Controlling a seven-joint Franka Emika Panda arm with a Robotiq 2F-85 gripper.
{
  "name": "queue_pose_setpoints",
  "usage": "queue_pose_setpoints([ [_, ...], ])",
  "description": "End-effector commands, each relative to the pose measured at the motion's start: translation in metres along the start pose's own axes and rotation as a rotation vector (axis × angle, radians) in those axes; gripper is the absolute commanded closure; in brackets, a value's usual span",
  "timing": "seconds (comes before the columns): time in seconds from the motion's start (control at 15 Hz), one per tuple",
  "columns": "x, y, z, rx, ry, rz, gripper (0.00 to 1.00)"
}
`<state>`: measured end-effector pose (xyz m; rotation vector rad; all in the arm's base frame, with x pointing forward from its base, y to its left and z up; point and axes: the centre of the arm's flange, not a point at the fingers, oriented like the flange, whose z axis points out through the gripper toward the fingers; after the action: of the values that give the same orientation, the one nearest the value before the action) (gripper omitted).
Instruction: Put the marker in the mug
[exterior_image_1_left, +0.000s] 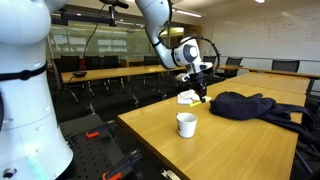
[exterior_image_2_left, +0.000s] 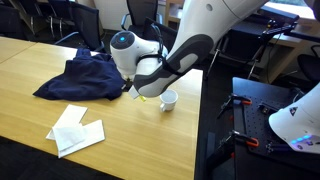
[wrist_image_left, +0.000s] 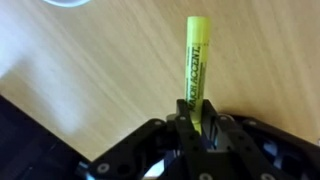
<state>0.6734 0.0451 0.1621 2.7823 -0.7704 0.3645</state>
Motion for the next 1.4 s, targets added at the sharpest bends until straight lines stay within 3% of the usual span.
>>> queue_pose_setpoints([
  [0.0, -0.022, 0.001, -0.028, -0.058, 0.067, 0.184, 0.95],
  [0.73, -0.061, 0.001, -0.049, -0.279, 0.325, 0.679, 0.95],
  [1.33, -0.11, 0.049, -0.062, -0.66, 0.513, 1.062, 0.95],
])
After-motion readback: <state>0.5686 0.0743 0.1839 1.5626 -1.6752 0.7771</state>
